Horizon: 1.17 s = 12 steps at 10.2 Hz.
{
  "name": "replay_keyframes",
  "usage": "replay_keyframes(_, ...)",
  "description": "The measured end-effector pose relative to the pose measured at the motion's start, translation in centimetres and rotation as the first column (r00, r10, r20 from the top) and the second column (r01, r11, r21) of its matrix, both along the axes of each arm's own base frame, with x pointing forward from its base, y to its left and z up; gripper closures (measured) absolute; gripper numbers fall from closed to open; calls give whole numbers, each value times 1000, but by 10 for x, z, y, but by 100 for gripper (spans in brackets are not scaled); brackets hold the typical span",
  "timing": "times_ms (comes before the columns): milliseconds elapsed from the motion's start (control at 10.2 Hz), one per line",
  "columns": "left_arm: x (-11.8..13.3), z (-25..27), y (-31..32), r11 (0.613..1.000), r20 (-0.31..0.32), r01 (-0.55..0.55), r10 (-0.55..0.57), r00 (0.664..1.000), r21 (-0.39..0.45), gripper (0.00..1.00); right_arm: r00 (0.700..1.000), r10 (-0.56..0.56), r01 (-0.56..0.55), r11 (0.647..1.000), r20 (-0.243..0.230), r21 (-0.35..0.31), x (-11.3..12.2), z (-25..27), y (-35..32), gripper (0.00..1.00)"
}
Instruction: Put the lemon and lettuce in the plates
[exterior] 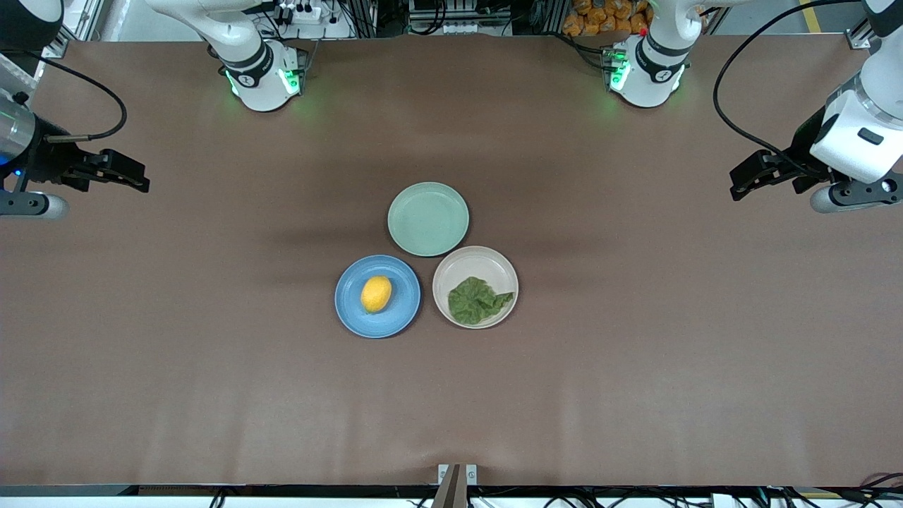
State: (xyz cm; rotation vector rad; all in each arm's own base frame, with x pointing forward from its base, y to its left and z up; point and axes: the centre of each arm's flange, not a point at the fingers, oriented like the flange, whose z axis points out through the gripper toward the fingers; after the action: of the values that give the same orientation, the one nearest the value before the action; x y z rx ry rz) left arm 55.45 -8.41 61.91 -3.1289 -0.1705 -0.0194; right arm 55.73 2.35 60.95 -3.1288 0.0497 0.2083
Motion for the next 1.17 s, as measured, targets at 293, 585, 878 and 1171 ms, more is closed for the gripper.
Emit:
replay_keyframes(293, 1, 1, 1, 1000, 7, -2, 2, 1000, -1, 0, 1000, 0, 0, 1000, 0, 0, 0, 0, 0, 0)
replay_keyframes(585, 4, -1, 8, 998, 11, 53, -54, 999, 40, 0, 1000, 1, -1, 1000, 0, 0, 0, 0, 0, 0)
replay_keyframes(878, 5, 6, 13, 995, 24, 86, -87, 996, 48, 0, 1000, 1, -1, 1000, 0, 0, 0, 0, 0, 0)
replay_keyframes(1171, 6, 7, 16, 996, 25, 80, -81, 996, 30, 0, 1000, 1, -1, 1000, -1, 0, 0, 0, 1, 0)
